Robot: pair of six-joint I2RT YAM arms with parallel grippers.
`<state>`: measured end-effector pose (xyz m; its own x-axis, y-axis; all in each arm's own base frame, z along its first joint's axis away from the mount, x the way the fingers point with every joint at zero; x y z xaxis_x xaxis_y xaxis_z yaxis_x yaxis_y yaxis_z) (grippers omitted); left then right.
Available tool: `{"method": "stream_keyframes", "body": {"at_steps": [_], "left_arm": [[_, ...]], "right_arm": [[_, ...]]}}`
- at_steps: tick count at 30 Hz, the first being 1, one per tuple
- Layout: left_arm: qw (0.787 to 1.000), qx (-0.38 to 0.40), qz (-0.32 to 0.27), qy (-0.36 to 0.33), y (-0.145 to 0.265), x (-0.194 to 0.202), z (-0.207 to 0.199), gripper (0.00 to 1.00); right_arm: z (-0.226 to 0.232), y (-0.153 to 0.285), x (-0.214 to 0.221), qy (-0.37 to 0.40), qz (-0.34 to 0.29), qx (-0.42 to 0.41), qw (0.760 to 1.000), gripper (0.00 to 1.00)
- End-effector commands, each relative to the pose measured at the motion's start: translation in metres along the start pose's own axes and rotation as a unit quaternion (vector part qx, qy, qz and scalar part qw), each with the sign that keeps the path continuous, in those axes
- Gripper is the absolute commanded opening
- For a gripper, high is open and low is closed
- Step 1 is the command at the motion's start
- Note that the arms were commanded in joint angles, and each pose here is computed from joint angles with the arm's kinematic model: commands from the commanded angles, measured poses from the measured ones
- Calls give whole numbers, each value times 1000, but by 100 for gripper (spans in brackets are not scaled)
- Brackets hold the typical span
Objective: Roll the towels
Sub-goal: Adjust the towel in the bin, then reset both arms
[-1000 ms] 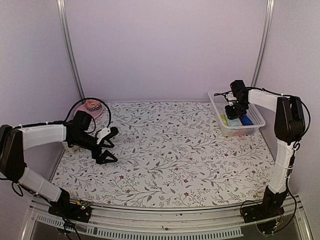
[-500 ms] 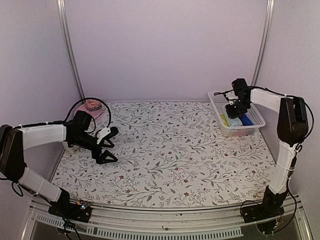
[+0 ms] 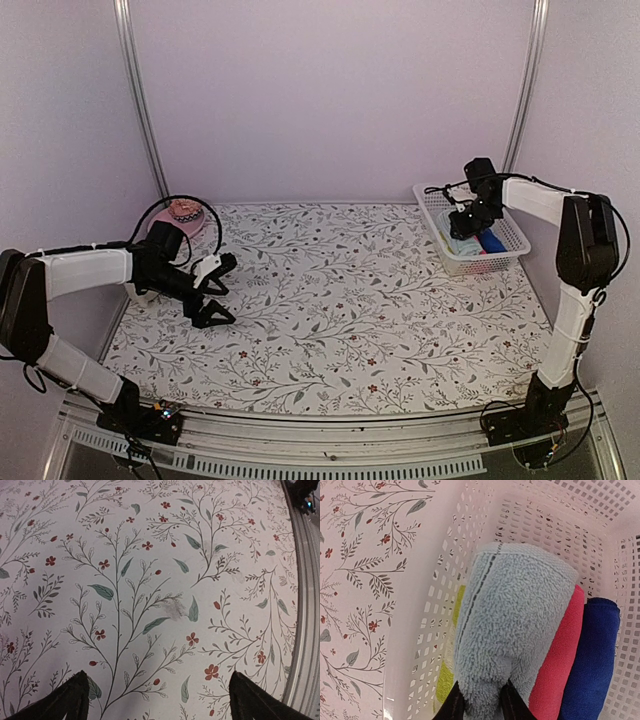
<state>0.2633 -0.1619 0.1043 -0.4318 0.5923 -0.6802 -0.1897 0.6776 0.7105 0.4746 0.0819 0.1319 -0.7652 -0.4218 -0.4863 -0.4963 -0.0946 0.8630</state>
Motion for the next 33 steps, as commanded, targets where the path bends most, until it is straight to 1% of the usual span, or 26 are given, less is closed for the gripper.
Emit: {"method": "stream_keyframes", "body": {"at_steps": [1,3,4,5,6,14,18,19,20,21,24,28,33], "left_arm": [[1000,-1,-3,7,0,2,4,97],[1000,-3,-2,7,0,2,4,97],[1000,-2,-1,8,-1,3,4,97],[1000,-2,-2,9,-1,2,4,97],[1000,-3,-1,8,0,2,4,97],[1000,-2,-1,8,-1,2,4,97],[1000,-3,-1,8,-1,3,5,97],[1000,-3,-1,8,-1,2,4,97],[1000,-4,-1,8,0,2,5,97],[1000,-4,-2,8,0,2,5,97],[1000,-10,-4,6,2,-1,6,97],[999,-39,-16,2,10,-8,13,97],[995,-85,-49,-4,35,-25,24,97]], "right_arm": [[16,-19,24,6,53,-34,998,27],[16,-19,24,4,56,-35,998,31],[16,-19,23,4,55,-36,998,35],[15,-17,21,3,51,-35,998,40],[15,-15,19,2,49,-33,998,43],[11,6,6,1,32,-27,999,55],[9,19,0,0,21,-21,1000,65],[9,23,-2,0,17,-18,1000,73],[7,27,-3,-2,13,-13,1000,88],[6,32,-5,-2,8,-8,1000,99],[1,50,-11,-11,-9,7,1000,99],[-2,77,-21,-24,-47,23,998,99],[3,107,-24,-38,-86,34,995,99]]}}
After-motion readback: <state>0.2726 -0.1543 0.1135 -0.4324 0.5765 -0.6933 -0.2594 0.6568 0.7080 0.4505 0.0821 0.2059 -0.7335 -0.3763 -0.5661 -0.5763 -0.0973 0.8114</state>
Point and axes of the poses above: each gripper's point midway between its finger pads, its own y axis back along the fingers, its own z axis along the line the jaws close on, x = y × z, the point moved 2 cm from there along y, back along the fingers, and after that the axes turned 5 degrees about y, right-handed, at the moved point
